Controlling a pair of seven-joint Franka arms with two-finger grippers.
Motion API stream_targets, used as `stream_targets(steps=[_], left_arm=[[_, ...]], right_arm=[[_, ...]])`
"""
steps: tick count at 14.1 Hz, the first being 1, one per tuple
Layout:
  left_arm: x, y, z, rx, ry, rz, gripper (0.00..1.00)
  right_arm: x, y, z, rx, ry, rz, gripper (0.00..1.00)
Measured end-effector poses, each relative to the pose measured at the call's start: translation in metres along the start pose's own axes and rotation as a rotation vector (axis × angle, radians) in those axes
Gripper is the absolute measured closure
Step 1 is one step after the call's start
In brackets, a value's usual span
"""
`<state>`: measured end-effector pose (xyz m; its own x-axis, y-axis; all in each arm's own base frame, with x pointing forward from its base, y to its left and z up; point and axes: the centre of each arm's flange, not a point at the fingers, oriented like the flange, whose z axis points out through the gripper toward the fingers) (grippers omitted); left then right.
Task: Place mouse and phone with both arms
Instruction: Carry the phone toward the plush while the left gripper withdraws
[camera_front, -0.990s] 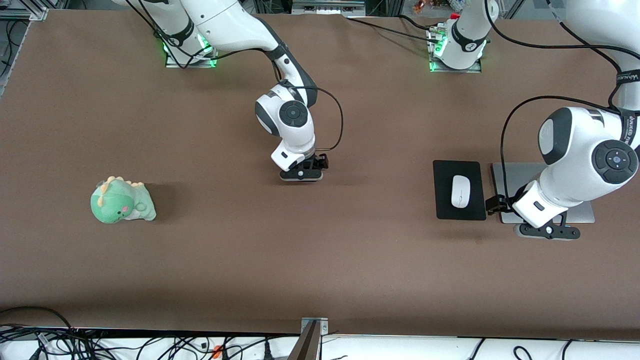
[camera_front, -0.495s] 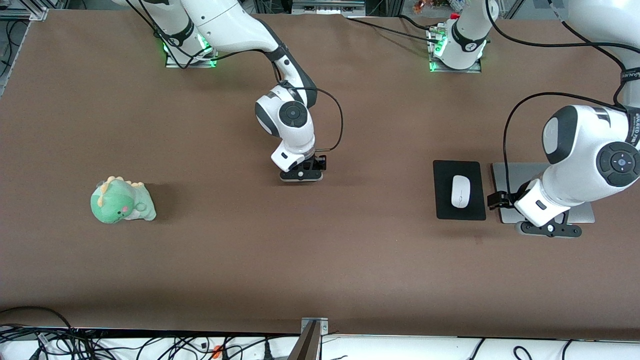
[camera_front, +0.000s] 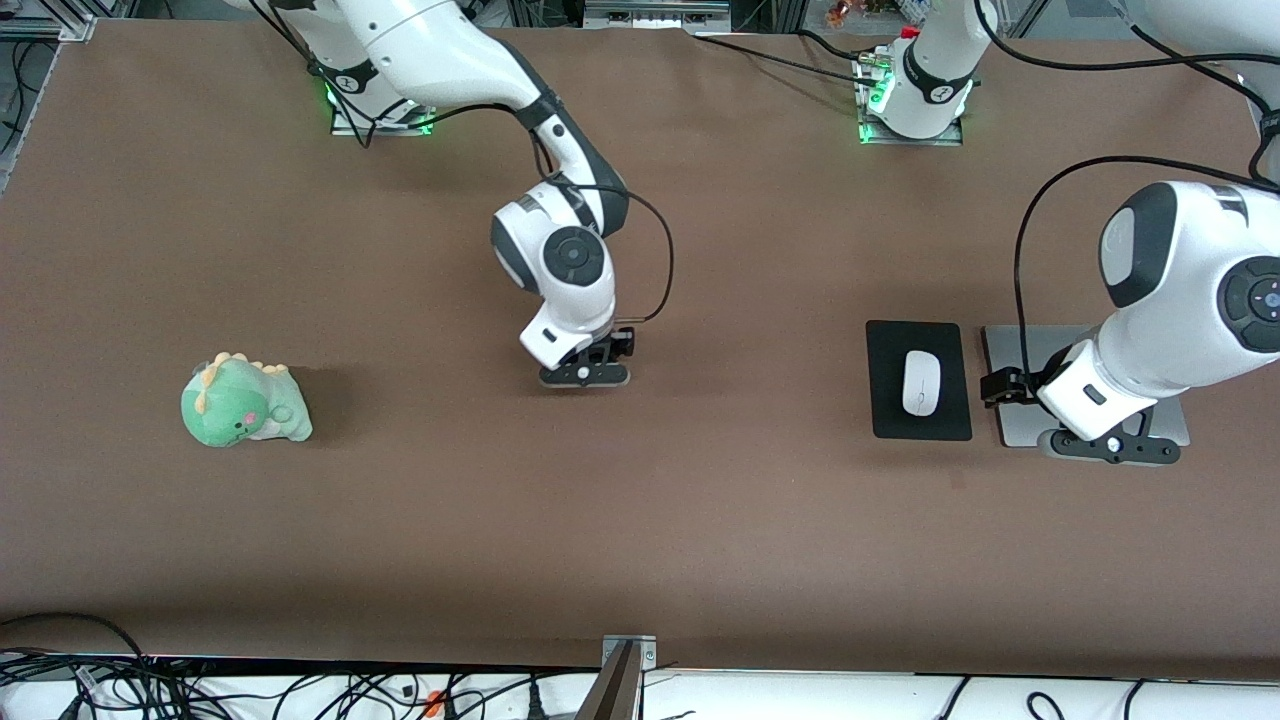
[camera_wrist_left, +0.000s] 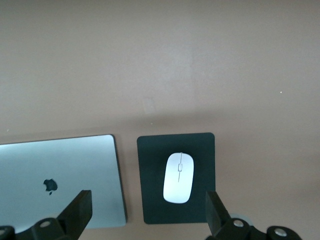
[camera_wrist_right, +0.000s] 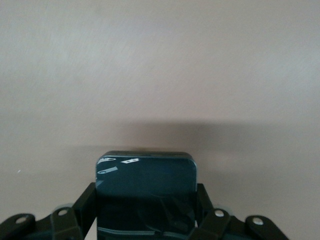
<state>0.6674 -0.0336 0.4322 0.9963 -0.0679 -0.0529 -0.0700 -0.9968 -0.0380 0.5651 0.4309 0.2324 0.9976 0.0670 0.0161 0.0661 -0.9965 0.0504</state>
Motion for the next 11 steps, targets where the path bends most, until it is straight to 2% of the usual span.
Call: stream_targets(steps=[3,7,9,11], left_arm=[[-0.001,0.001,-0.024,0.002,-0.001,0.0,0.0],[-0.004,0.001,-0.035,0.004,-0.028,0.01,0.0],[-0.008,-0.002,-0.049,0.018,-0.054,0.022,0.0],[-0.012,-0.005,-0.073,0.024,-0.066,0.023,0.0]], right_arm=[[0.023,0.046,-0.013,-0.018,-0.026,-0.008,0.21],[0.041,0.123,-0.022,-0.065,-0.017,-0.034,0.21],[0.042,0.173,-0.022,-0.065,0.001,-0.022,0.21],[0.033,0.226,-0.012,-0.044,0.041,0.008,0.21]])
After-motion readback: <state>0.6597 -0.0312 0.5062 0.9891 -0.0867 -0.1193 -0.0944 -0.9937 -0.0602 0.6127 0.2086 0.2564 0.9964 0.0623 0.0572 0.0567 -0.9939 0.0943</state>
